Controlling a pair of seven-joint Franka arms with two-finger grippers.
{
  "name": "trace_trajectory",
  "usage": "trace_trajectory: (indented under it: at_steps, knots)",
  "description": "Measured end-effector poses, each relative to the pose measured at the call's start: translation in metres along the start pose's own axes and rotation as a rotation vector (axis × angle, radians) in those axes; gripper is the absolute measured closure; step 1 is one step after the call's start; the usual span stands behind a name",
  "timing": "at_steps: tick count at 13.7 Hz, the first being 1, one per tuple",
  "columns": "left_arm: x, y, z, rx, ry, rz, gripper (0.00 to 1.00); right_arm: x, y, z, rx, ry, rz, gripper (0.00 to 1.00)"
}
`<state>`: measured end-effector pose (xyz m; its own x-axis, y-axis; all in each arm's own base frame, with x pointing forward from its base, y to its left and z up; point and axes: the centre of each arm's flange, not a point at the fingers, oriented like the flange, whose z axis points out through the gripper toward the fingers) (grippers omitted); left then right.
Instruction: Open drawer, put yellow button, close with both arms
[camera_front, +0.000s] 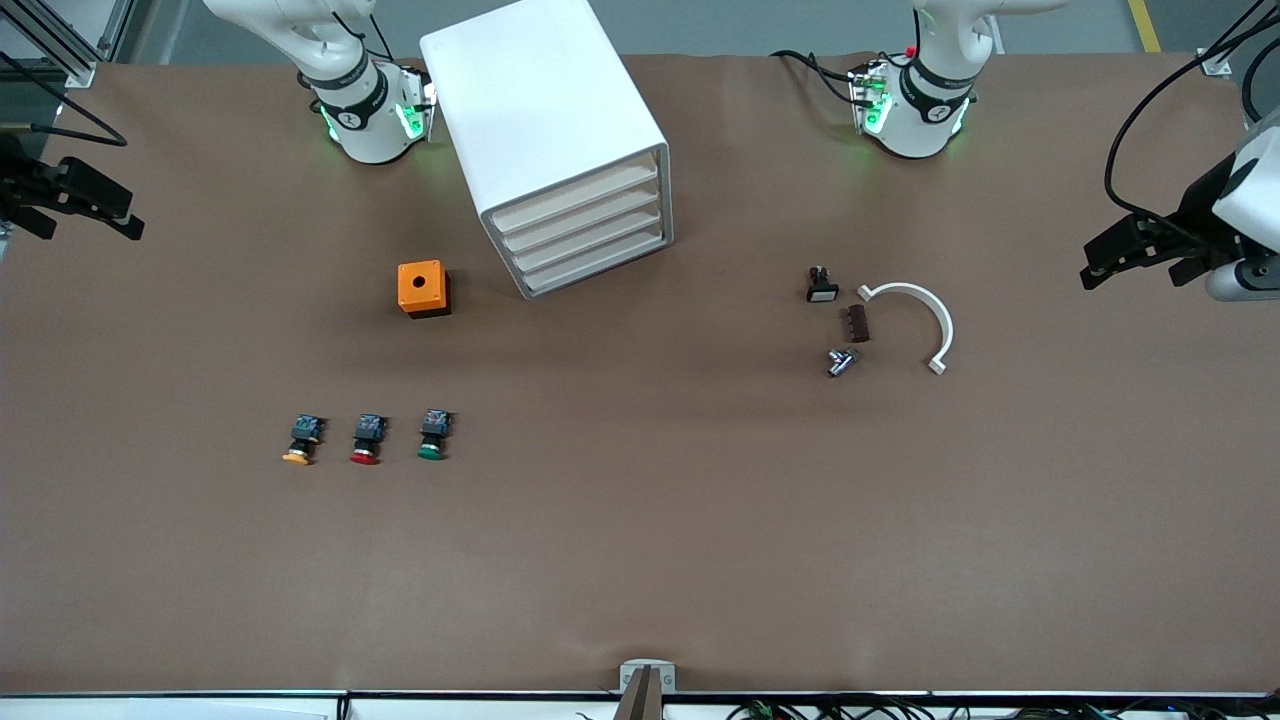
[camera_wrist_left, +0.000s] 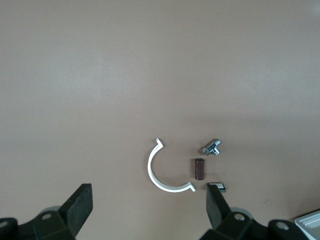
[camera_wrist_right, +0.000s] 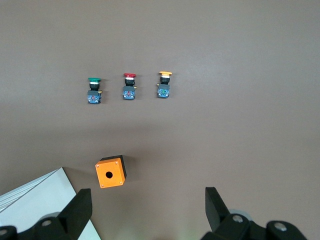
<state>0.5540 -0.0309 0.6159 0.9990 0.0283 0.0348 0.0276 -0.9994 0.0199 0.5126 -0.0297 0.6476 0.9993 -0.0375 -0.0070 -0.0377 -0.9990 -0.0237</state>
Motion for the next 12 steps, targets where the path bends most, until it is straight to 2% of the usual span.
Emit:
trace_trajectory:
  at_steps: [7, 9, 12]
  knots:
    - [0.002, -0.006, 0.006, 0.001, -0.016, -0.011, 0.00, 0.000, 0.000, 0.000, 0.000, 0.000, 0.000, 0.00]
    - [0.006, -0.005, 0.022, 0.003, -0.048, -0.010, 0.00, 0.000, 0.000, 0.000, 0.000, 0.000, 0.000, 0.00]
    - [0.023, 0.004, 0.071, 0.006, -0.134, -0.002, 0.00, 0.000, 0.000, 0.001, 0.000, -0.002, -0.001, 0.00]
